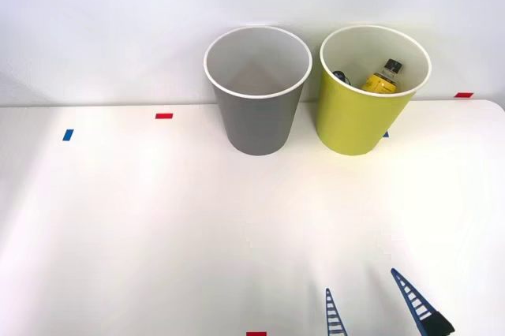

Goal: Put cans in the gray bin, plastic bottles in the light green bin

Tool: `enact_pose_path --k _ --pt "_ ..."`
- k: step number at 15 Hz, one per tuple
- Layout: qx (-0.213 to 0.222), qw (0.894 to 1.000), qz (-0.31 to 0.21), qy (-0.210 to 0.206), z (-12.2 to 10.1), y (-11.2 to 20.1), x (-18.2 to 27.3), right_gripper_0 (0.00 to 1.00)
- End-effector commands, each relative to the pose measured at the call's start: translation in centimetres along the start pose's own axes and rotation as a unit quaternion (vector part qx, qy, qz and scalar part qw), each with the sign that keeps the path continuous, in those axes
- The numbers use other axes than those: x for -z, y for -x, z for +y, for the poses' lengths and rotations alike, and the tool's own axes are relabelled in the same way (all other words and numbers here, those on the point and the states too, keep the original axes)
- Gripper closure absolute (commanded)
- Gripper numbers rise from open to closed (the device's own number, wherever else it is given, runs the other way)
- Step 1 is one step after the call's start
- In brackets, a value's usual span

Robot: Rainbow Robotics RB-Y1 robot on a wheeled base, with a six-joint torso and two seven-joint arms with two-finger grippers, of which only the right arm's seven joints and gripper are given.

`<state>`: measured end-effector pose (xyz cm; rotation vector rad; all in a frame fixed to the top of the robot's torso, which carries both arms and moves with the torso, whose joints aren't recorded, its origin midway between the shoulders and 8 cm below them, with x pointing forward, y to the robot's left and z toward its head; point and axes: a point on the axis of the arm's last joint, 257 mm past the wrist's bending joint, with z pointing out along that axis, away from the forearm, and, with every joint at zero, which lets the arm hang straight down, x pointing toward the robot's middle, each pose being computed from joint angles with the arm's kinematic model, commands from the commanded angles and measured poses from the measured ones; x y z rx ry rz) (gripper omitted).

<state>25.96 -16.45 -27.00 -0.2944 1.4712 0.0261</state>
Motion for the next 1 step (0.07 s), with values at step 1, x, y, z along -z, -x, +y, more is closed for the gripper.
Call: enact_pose_path --k 1 --pt "0.0 1.0 0.0 0.0 0.0 0.0 0.0 0.0"
